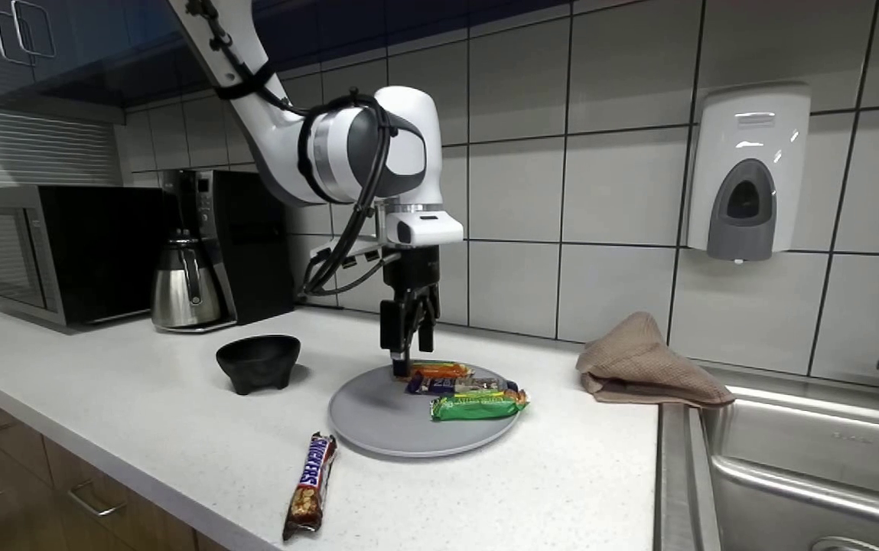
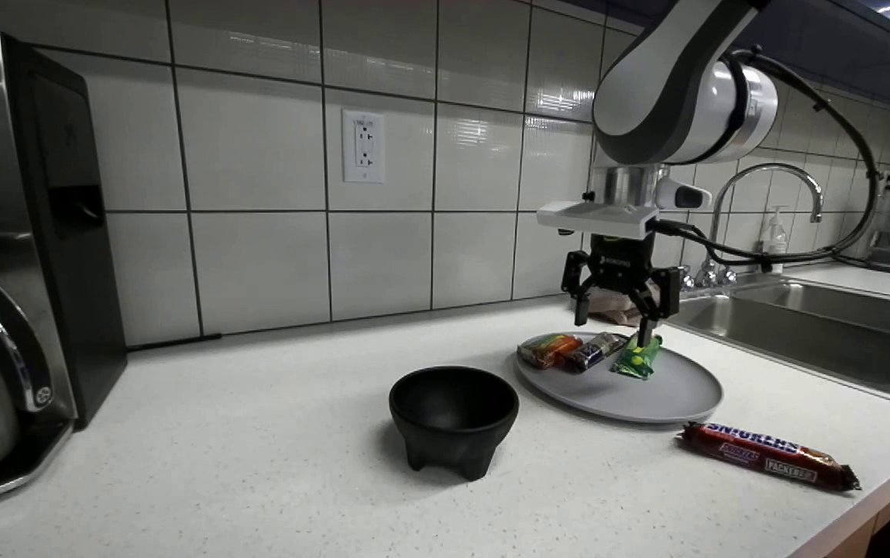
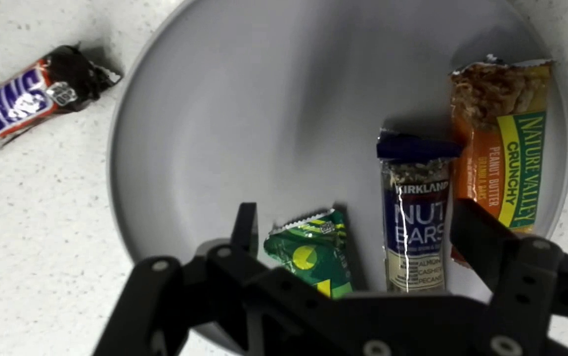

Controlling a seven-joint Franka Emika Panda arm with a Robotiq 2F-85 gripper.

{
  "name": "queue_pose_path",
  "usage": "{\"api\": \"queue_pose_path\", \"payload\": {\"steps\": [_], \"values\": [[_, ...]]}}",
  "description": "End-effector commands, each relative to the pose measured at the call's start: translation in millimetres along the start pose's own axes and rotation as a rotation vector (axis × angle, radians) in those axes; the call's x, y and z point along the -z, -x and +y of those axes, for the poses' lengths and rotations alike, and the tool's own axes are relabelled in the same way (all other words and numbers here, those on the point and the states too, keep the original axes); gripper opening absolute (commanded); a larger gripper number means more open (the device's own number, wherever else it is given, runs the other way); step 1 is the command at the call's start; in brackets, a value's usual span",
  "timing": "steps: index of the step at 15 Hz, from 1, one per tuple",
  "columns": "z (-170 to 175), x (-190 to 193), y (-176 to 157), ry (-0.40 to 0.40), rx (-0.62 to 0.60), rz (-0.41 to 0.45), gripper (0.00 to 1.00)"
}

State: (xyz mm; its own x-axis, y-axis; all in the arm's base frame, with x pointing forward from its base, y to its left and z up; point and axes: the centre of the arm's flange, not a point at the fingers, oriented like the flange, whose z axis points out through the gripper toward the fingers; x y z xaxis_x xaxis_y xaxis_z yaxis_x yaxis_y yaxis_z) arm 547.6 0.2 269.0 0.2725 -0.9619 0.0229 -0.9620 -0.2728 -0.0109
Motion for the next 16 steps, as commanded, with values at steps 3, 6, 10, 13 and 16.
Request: {"api": "queue_pose_path", "payload": {"steps": [3, 6, 10, 13, 16], "values": [[32, 14, 1, -0.006, 0.042, -0.011, 1.00], [44, 14, -2, 0.002, 0.101, -0.033, 1.00], [56, 15, -10, 0.009, 0.189, -0.050, 1.00], [62, 18, -18, 0.019, 0.285, -0.062, 1.00], [68, 21, -20, 0.038, 0.394, -0.079, 1.00]]}}
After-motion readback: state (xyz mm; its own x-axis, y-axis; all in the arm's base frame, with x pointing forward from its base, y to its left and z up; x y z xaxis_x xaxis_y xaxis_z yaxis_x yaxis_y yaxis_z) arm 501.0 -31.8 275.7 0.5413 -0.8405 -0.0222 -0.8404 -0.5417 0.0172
